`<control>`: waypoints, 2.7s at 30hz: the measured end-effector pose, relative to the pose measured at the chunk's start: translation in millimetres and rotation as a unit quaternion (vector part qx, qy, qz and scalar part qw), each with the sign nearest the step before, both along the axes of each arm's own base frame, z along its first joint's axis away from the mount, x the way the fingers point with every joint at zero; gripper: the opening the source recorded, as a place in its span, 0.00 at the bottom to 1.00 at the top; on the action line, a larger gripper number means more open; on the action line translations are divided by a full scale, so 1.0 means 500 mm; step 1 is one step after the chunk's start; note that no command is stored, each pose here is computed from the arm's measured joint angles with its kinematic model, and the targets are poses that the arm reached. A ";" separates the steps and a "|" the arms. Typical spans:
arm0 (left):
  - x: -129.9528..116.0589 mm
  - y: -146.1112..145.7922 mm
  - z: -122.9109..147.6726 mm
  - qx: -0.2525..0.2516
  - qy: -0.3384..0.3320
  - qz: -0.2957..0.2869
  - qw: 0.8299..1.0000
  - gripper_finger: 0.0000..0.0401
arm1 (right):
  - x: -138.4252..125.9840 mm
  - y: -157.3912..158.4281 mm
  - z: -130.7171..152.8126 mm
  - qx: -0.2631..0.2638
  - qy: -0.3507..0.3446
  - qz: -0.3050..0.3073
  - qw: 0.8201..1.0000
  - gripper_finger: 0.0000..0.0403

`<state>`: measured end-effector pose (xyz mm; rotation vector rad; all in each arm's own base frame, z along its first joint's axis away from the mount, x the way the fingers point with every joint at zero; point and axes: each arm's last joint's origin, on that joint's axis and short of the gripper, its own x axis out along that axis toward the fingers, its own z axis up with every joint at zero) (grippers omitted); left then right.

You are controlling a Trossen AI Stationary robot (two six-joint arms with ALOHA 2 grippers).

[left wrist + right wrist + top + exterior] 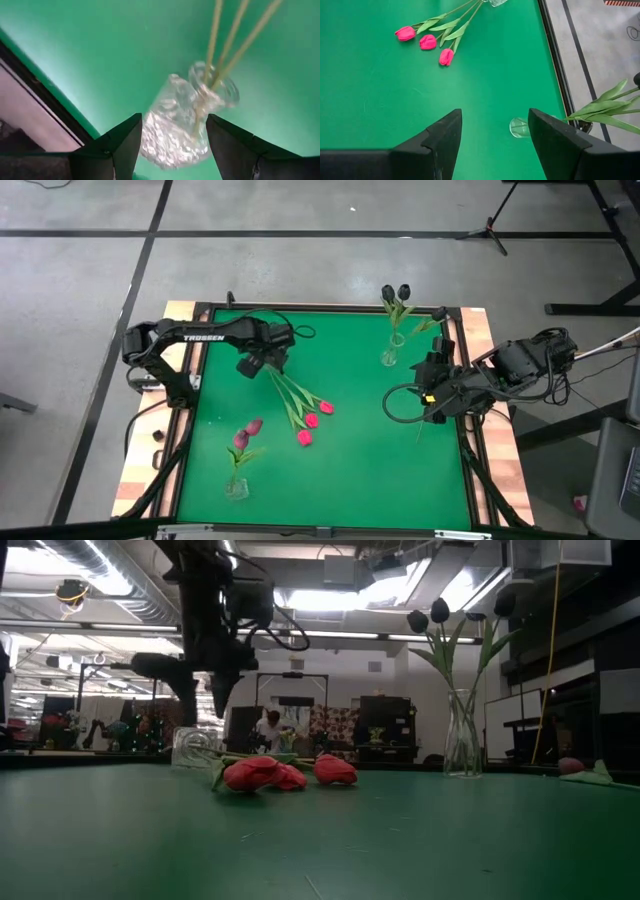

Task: Sort flowers into vase by color
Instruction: Put the pink flower into the top left transparent vase

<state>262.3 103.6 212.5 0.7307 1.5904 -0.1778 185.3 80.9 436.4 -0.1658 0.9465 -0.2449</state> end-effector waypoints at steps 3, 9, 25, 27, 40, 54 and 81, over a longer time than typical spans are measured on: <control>0.008 -0.002 0.001 0.003 -0.028 0.022 0.999 0.54 | 0.000 0.000 0.000 0.000 0.000 0.000 1.000 0.56; 0.022 -0.018 0.002 -0.019 -0.083 0.089 0.992 0.54 | 0.000 0.000 0.000 -0.002 0.000 0.001 1.000 0.56; 0.057 -0.056 0.013 0.095 -0.142 0.089 0.981 0.62 | 0.000 0.000 0.000 0.003 -0.004 -0.010 1.000 0.56; 0.058 -0.060 0.014 0.103 -0.146 0.098 0.979 0.65 | 0.000 0.000 0.000 0.003 -0.004 -0.009 1.000 0.56; 0.075 -0.104 0.016 0.072 -0.210 0.139 0.965 0.73 | 0.000 0.000 0.000 0.002 -0.004 -0.008 1.000 0.56; 0.059 -0.129 0.009 0.067 -0.150 0.105 0.981 0.73 | 0.000 0.000 0.000 -0.004 -0.001 0.001 1.000 0.56; 0.007 -0.045 -0.002 -0.040 -0.004 -0.006 0.999 0.73 | 0.001 -0.003 0.002 -0.029 -0.013 -0.011 0.999 0.56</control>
